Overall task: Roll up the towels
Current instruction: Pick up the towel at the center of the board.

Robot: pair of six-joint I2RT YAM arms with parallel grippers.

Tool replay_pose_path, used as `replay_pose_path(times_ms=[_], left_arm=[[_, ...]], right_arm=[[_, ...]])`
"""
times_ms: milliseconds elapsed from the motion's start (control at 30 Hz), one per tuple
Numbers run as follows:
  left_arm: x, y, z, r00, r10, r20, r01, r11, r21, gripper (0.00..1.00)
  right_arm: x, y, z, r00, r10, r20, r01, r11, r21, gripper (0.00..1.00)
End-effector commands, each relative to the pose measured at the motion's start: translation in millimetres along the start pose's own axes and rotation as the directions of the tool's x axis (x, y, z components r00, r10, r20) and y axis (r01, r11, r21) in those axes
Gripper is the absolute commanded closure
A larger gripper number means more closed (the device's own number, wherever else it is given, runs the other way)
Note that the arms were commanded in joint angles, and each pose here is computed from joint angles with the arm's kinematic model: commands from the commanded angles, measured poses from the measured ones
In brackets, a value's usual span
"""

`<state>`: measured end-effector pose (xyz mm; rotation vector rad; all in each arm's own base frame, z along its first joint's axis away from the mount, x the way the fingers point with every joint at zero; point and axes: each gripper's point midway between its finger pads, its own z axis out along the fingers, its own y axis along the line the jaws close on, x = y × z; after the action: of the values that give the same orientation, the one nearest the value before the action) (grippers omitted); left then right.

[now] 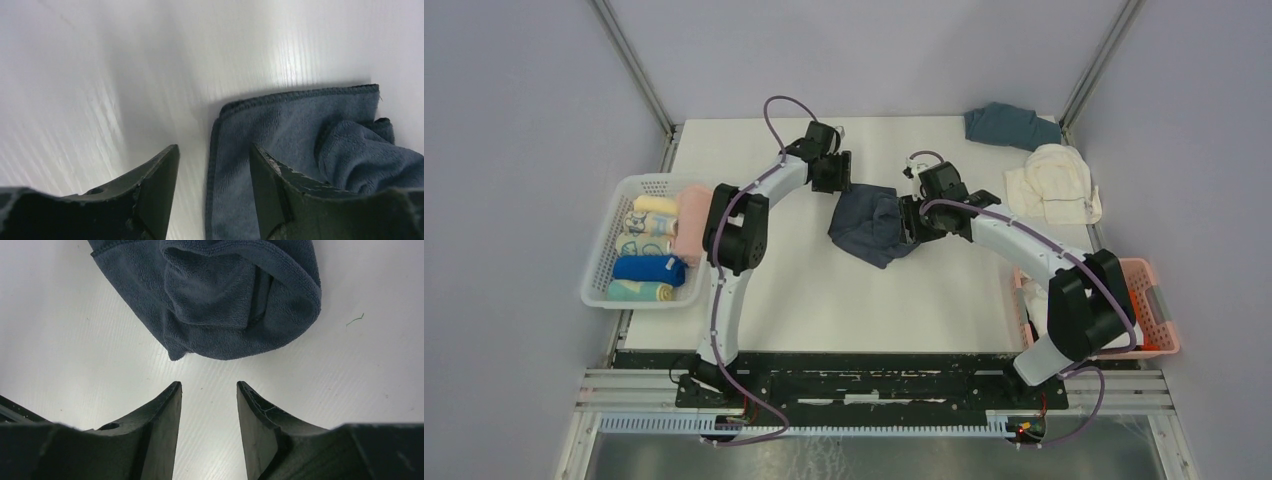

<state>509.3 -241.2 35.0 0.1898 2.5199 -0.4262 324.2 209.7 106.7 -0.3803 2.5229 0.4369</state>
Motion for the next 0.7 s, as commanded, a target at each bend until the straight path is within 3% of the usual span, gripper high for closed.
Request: replay_pose_path(times_ms=[0,300,533,667], left_arm=[[-6,-9,17,0.995,0.100,-0.010,-0.100,0.993,0.067,0.38],[16,-14,33,0.985,0.154,-0.072,-0.137,0.970,0.200,0.46],[11,-22,20,0.987,0.157,-0.046,-0.138,0.952,0.274,0.61],[4,-29,12,0.986,0.164,-0.025,-0.149,0.941,0.304,0.74]], right_arm=[[-16,12,-16,0.996,-0.019,0.088,0.023,0.999,-0.046,0.47],[-10,12,-20,0.996,-0.024,0.085,0.028,0.998,-0.049,0.47],[-10,12,-18,0.997,-0.028,0.077,0.032,0.998,-0.052,0.47],[-10,12,-17,0.997,-0.028,0.074,0.032,0.998,-0.054,0.47]])
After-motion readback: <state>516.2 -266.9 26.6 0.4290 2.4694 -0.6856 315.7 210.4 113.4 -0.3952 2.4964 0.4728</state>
